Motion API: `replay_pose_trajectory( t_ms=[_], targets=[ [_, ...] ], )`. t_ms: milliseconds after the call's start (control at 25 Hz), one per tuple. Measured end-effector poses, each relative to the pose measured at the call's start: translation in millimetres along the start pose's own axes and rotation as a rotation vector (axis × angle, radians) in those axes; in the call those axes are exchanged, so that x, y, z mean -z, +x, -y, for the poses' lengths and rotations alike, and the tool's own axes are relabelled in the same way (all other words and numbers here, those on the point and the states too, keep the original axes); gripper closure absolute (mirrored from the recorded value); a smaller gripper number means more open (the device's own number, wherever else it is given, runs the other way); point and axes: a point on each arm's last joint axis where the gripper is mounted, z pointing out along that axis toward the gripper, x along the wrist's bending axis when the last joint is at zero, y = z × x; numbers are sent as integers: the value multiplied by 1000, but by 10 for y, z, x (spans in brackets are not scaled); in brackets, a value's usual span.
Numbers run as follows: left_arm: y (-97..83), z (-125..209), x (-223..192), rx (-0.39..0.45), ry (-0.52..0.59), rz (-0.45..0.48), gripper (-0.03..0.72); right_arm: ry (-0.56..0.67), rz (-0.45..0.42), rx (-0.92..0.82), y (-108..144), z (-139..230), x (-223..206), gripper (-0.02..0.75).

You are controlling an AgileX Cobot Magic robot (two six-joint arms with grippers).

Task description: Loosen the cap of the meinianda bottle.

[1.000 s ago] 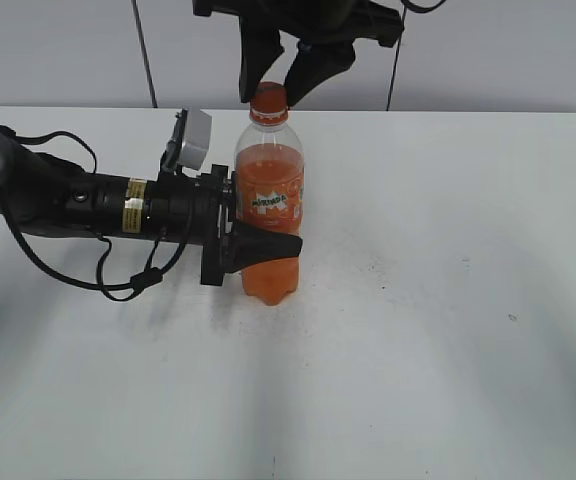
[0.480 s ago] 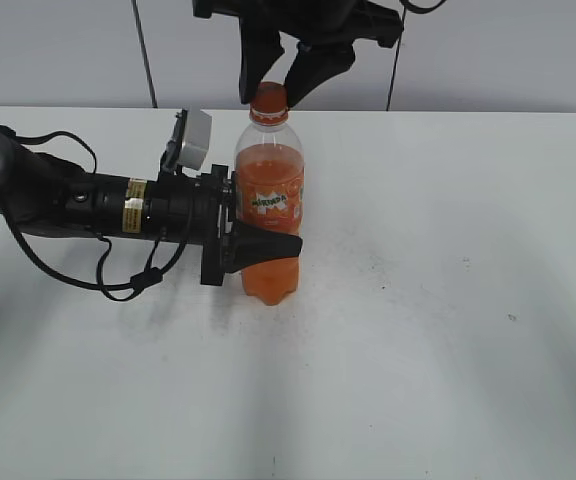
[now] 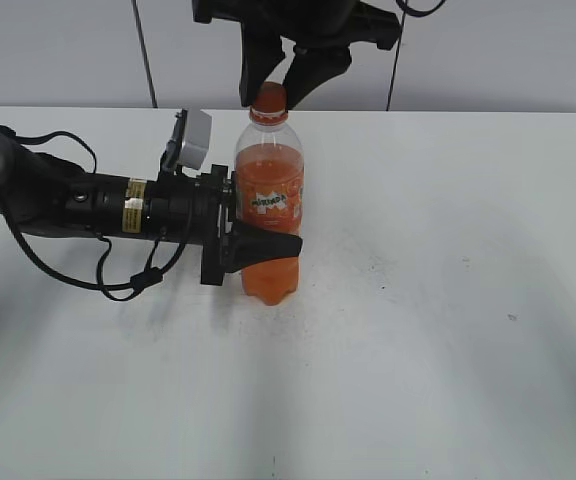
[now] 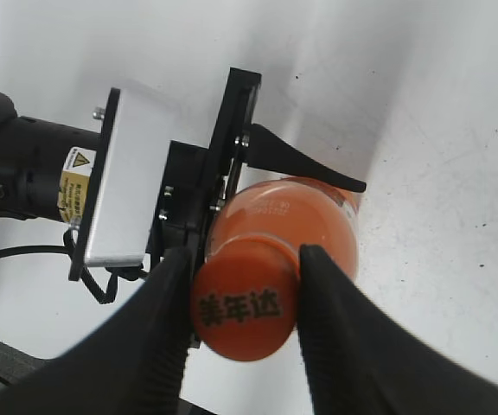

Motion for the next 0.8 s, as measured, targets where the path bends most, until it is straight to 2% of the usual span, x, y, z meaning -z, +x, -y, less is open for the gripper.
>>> replay_pose_trajectory(
  t_ms=[120,280,800],
  targets=[
    [0,0,0,0,0,0,267,0,0,14,0,0,0,456],
    [1,-1,0,0,-1,-1,267,0,0,115,0,0,0,456],
    [-1,1,0,-1,1,1,267,3,-5,720,3,2,-10,460]
  ],
)
